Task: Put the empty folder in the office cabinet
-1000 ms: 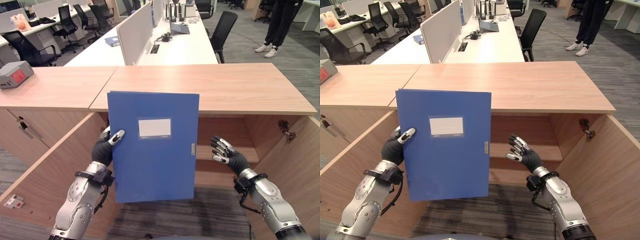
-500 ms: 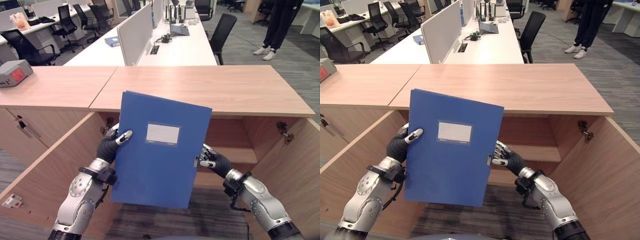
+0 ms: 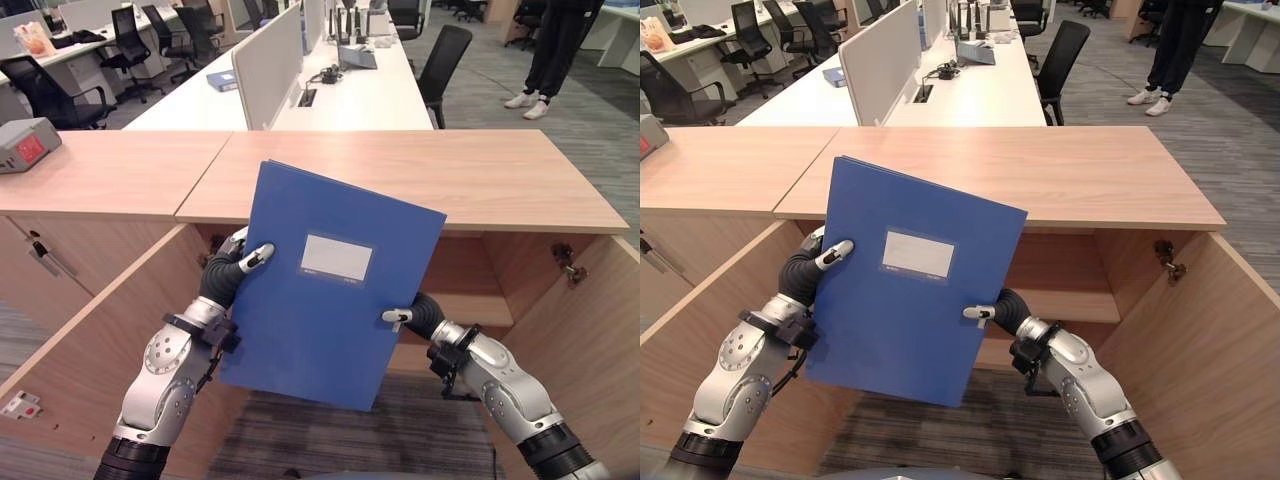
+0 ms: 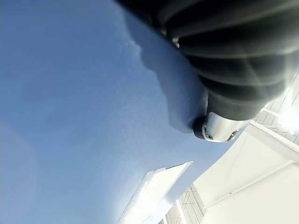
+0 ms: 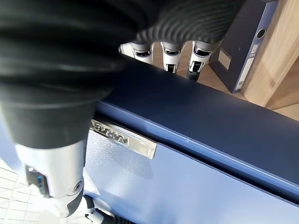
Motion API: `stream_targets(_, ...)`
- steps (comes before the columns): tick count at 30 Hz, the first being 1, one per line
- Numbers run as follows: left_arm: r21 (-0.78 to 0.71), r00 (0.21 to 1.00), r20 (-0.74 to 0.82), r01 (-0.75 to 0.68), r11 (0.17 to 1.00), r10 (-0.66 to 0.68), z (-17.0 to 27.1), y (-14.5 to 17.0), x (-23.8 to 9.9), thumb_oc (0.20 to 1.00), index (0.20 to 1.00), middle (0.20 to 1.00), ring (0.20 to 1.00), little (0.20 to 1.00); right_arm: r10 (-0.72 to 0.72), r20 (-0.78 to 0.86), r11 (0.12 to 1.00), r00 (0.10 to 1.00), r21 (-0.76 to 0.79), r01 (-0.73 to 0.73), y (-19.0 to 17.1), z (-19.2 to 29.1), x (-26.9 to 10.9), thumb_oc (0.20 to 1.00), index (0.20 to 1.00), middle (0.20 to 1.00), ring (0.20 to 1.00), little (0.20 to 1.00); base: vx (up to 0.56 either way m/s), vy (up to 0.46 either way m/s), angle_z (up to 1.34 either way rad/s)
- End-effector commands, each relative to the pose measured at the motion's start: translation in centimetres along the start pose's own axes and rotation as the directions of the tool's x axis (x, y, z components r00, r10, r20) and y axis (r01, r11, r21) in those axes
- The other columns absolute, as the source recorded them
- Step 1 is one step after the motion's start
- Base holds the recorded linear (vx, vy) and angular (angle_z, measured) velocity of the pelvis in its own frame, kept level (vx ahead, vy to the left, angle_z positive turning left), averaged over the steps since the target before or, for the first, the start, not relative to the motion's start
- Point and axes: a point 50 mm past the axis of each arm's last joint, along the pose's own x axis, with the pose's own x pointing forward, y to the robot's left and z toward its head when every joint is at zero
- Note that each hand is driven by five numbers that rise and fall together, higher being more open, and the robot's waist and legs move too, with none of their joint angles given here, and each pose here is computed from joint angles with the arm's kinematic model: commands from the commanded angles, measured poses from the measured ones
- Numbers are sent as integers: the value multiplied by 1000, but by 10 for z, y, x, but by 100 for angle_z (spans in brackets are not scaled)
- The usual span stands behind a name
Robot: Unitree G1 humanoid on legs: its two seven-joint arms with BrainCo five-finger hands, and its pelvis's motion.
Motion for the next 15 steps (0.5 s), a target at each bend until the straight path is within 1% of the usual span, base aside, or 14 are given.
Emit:
stream_targets(1, 22, 984, 147, 102, 994, -105, 21, -18, 30, 200, 200, 200, 200, 200, 104, 163, 995, 981, -9, -104, 20, 28, 31, 1000, 1000, 1000, 1000, 1000, 0, 0, 0)
stream_targets(3, 11, 982, 153, 113, 994, -113, 21, -22, 32, 200, 200, 200, 200, 200, 94, 154, 995, 984, 3, -96, 20, 24, 32, 1000, 1000, 1000, 1000, 1000, 0, 0, 0)
stream_targets(5, -41, 980, 164, 123, 992, -115, 18, -29, 36, 200, 200, 200, 200, 200, 31, 139, 999, 990, 39, -37, 16, 15, 34, 1000, 1000, 1000, 1000, 1000, 0, 0, 0)
stream_targets(6, -55, 979, 168, 124, 991, -113, 17, -30, 37, 200, 200, 200, 200, 200, 16, 132, 999, 991, 47, -22, 15, 12, 34, 583, 583, 583, 583, 583, 0, 0, 0)
stream_targets(7, -55, 979, 168, 124, 991, -113, 17, -30, 37, 200, 200, 200, 200, 200, 16, 133, 999, 991, 47, -22, 15, 12, 34, 583, 583, 583, 583, 583, 0, 0, 0)
stream_targets(8, -66, 979, 171, 123, 990, -110, 17, -31, 37, 200, 200, 200, 200, 200, 2, 130, 998, 992, 54, -9, 15, 9, 34, 200, 200, 200, 200, 200, 0, 0, 0)
stream_targets(10, -96, 980, 175, 115, 989, -97, 15, -33, 38, 200, 200, 200, 200, 200, -18, 124, 997, 992, 76, 9, 14, 5, 35, 200, 200, 200, 200, 200, 0, 0, 0)
stream_targets(15, -118, 983, 171, 91, 989, -70, 13, -31, 36, 200, 200, 200, 200, 200, -38, 138, 995, 990, 94, 25, 13, 5, 34, 200, 200, 200, 200, 200, 1, 0, 1)
